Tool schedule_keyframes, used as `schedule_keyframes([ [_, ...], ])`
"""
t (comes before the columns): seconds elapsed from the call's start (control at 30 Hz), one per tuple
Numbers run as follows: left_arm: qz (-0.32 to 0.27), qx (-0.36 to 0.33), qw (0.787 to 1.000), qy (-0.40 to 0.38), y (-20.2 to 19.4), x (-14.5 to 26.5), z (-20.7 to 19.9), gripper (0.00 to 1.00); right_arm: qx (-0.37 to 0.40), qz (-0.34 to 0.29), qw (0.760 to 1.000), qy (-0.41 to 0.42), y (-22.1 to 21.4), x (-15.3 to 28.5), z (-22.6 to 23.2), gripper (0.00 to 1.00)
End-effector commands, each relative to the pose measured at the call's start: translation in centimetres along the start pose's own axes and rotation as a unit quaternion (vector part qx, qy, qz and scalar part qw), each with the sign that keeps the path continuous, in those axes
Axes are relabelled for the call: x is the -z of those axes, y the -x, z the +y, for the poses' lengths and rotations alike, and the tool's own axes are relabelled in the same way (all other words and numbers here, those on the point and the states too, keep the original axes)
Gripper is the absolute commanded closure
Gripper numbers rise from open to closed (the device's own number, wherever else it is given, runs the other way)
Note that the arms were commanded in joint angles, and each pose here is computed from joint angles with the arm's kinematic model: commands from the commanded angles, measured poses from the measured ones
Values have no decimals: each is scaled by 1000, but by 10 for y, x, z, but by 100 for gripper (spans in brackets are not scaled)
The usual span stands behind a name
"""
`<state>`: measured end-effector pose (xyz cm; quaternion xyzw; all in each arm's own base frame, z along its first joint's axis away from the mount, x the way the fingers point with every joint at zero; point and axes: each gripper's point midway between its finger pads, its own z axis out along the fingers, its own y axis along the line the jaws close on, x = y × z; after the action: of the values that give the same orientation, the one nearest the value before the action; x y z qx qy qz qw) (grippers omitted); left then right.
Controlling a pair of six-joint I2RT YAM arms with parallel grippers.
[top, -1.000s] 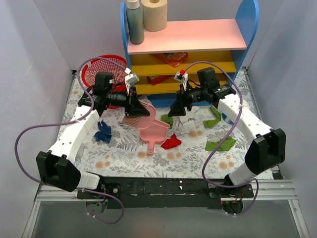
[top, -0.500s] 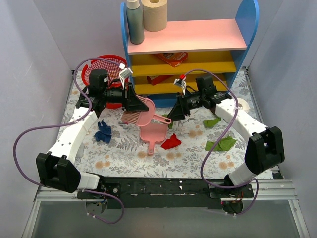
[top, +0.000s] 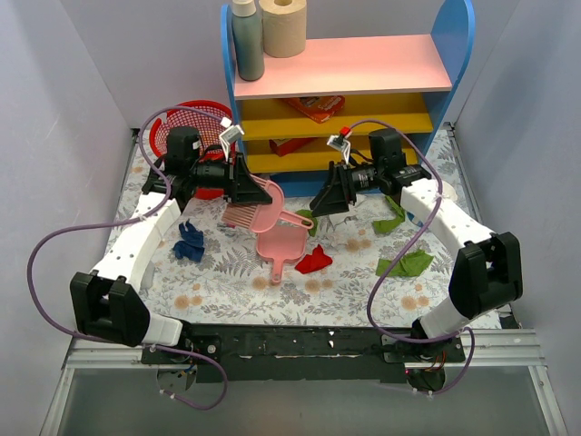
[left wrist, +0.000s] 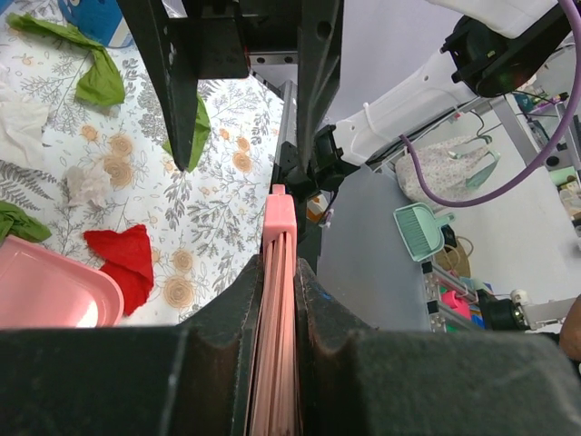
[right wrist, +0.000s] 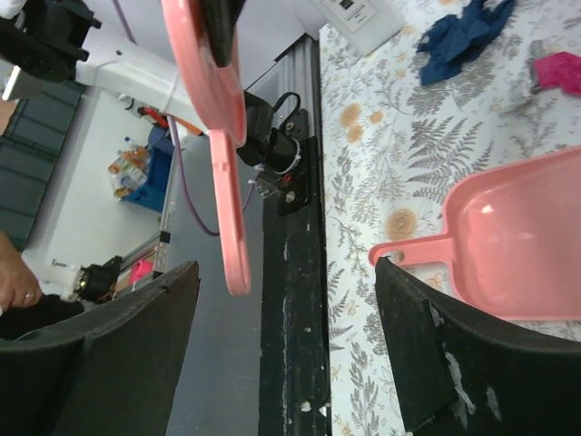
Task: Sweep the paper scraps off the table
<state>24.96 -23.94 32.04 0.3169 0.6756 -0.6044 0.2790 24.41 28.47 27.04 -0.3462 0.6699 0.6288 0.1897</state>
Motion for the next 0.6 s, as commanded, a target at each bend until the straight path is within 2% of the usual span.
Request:
schedule_keyframes([
  [0.0,-3,-5,1000,-16,6,1,-4,100,23,13,999,42,-1,-11,18,17],
  [0.13,-6,-4,1000,-14,10,-1,1,100,26,26,998,54,-6,-22,24,22],
  [0.23,-9,-2,1000,-12,13,-2,5,100,32,32,997,59,-8,-27,26,38],
  [0.27,-11,-4,1000,-10,14,-2,6,100,35,32,997,59,-8,-28,27,49],
  [0.33,-13,-8,1000,-6,18,-3,8,100,36,33,997,55,-10,-27,25,61],
  [0.37,-14,-10,1000,-4,20,-3,8,100,40,33,997,51,-10,-28,24,83],
  [0.4,-16,-12,1000,-2,22,-3,8,100,54,29,998,29,-9,-28,16,98],
  [0.43,-17,-18,1000,1,23,-2,8,98,62,27,998,4,-8,-27,12,99],
  [0.5,-18,-19,999,22,23,-1,12,78,93,28,994,-56,-6,-22,-3,99],
  [0.53,-18,-63,997,32,29,1,11,57,118,30,990,-74,-3,-20,-7,99],
  [0.57,-18,-88,994,54,33,3,15,52,118,39,988,-90,-7,-17,-9,99],
])
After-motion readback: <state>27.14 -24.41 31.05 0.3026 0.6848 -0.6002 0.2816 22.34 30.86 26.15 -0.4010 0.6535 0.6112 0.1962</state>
